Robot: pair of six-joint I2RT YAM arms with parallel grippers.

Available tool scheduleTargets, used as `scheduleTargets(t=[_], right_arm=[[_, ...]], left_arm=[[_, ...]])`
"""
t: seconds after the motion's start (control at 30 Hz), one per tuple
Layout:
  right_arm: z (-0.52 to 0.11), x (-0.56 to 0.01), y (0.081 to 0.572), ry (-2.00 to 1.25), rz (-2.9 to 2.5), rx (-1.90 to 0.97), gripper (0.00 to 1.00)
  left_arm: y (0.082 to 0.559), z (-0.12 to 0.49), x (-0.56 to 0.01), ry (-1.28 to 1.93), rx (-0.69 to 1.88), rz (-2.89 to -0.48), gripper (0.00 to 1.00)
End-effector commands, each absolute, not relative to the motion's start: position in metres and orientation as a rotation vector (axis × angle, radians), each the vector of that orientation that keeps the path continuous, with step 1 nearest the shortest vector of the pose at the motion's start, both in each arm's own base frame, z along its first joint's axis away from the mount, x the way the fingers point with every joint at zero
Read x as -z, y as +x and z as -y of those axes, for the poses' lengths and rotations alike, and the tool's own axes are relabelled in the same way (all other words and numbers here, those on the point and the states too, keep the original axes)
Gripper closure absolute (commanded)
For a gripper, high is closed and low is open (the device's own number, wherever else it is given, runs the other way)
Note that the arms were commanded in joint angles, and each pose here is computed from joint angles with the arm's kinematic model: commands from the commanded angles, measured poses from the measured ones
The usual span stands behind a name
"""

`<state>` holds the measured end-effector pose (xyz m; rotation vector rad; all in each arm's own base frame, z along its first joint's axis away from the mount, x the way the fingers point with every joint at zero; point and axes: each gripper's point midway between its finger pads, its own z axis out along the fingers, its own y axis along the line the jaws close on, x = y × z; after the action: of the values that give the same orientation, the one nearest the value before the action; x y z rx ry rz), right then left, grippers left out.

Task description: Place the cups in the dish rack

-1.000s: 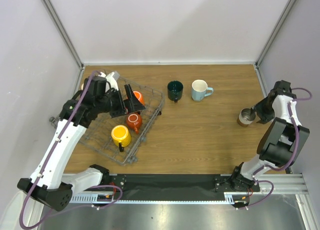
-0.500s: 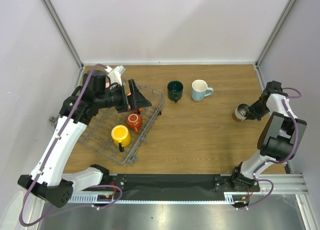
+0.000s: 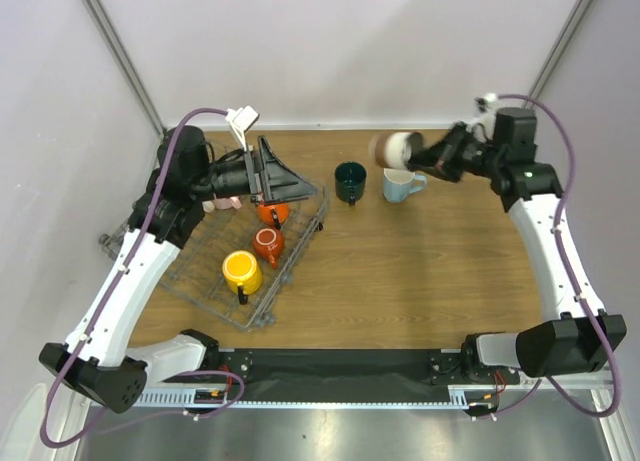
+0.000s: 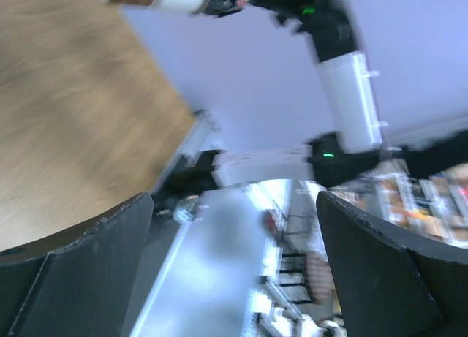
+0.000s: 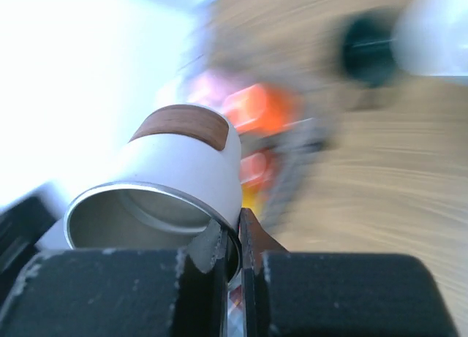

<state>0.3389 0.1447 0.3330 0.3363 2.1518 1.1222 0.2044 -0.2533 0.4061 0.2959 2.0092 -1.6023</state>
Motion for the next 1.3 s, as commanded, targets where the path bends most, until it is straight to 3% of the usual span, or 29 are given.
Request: scheduleTargets(t=[0.0,0.13,0.57,1.27], right_arm=[[-0.219,-0.405,0.296,-0.104,-1.993,-1.586,1.0],[-0.248,-0.439,0.265,-0.355,-1.861,-1.68,1.0],[-0.285,-0.47,0.209,-0.628,-1.698,-1.87,1.0],[-0.311,-0.443,0.196,-0.698,-1.782,-1.841,1.0]], left_arm=[[0.18,0.261,-0.442,0.406,1.847,-1.867,0.0],[0.175,0.262,-0.45,0.399,1.938,-1.823,0.0],[0.163,0.26,-0.465,0.241,2.228,-1.733,0.0],[0.164,0.259,-0.472,0.147,2.27,-1.739,0.0]])
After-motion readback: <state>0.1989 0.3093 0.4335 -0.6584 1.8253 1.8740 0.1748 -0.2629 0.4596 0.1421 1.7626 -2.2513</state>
